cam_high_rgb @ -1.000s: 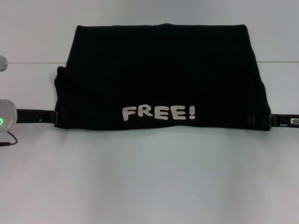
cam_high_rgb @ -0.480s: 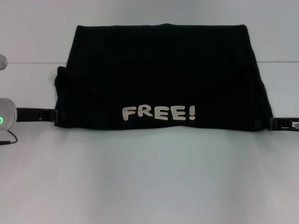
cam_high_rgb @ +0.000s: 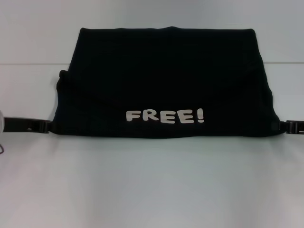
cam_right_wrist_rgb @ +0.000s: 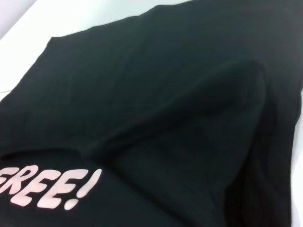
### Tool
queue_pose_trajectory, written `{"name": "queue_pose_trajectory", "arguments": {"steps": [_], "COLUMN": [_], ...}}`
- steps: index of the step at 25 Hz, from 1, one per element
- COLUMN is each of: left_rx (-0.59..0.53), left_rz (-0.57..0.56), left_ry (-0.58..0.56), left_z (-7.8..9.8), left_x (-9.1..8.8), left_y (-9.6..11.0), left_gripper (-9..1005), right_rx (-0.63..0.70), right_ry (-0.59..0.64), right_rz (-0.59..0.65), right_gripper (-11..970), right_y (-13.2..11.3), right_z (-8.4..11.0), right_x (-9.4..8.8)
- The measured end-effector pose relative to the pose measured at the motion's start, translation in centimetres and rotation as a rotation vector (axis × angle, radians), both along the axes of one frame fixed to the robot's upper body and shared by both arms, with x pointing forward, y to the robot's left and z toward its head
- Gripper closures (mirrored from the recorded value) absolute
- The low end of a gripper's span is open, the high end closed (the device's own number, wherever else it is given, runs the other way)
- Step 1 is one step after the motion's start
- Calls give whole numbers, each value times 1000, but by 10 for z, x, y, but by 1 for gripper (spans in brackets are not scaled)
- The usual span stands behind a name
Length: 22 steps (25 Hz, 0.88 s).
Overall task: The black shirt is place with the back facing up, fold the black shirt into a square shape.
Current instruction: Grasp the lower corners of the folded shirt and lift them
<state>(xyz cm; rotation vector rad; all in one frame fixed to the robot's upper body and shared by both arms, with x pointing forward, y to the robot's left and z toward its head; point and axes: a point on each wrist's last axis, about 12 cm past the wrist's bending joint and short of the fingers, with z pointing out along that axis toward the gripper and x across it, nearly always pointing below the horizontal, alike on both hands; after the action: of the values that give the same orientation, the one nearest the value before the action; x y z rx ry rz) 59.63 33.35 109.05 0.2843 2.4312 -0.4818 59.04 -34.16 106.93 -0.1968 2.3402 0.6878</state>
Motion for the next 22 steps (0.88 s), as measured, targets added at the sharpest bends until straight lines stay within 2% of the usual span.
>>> {"name": "queue_pose_trajectory", "arguments": {"steps": [11,17,22], "left_rx": [-44,-82,-160], "left_rz": [-68,-122,-160], "left_ry": [30,66,95], "left_z": [3,6,9], "left_x": [-21,-41,-63], "left_y": [11,17,24], "left_gripper": [948,944,941], "right_rx": [47,83,98], "right_ry": [20,58,69], "right_rz": [25,70,118], "right_gripper": [917,917,917], "right_y": [-13,-24,-34], "right_z": [-2,-5,-8], "right_x": [-20,-42,-66]}}
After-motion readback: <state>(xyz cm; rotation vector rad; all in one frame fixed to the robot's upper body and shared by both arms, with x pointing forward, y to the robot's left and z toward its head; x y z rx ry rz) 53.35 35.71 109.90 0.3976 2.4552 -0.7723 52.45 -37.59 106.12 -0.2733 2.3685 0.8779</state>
